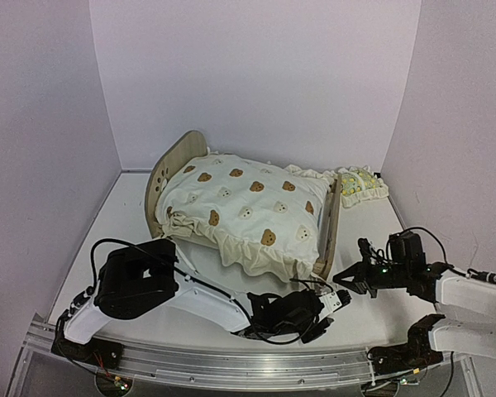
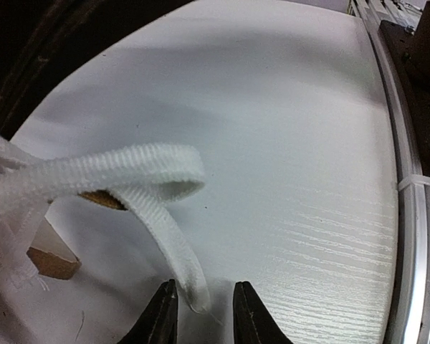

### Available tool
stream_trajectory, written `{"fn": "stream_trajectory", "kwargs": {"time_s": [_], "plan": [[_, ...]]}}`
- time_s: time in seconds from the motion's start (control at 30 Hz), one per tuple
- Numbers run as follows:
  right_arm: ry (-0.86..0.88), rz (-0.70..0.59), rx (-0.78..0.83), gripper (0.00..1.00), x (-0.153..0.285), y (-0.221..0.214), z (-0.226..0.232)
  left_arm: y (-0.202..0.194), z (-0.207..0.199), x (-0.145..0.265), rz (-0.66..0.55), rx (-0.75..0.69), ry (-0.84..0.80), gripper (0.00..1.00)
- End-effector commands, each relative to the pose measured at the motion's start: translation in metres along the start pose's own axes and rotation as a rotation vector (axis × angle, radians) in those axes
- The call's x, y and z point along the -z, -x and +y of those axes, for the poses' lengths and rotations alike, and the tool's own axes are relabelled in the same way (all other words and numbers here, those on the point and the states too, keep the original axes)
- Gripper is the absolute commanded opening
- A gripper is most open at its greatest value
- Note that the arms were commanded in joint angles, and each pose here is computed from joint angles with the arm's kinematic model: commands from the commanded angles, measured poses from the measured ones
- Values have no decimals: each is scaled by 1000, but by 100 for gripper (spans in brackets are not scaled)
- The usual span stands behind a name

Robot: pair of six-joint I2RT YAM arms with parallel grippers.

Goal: Set up the pet bed

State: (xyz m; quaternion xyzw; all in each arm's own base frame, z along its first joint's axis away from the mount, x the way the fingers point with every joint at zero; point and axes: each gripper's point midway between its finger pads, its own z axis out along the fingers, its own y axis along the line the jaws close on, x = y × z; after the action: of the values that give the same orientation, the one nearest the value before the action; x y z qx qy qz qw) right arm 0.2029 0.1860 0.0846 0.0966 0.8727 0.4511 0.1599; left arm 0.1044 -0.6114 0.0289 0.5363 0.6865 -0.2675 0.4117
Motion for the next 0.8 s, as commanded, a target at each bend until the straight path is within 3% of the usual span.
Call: {"fn": "stream_trajectory", "kwargs": {"time_s": [0.0, 0.17, 0.47, 0.77], "plan": [[25, -16, 7, 0, 2, 4, 7, 25, 6, -7, -86, 41, 27, 24], [26, -16, 3, 0, 2, 4, 7, 25, 10, -11, -96, 36, 46, 1], [25, -54, 16, 0, 6, 10, 11, 29, 13, 19, -96, 69, 41, 0], [-94, -156, 47, 0, 20, 25, 0, 27, 15, 52, -84, 97, 31, 0]]}}
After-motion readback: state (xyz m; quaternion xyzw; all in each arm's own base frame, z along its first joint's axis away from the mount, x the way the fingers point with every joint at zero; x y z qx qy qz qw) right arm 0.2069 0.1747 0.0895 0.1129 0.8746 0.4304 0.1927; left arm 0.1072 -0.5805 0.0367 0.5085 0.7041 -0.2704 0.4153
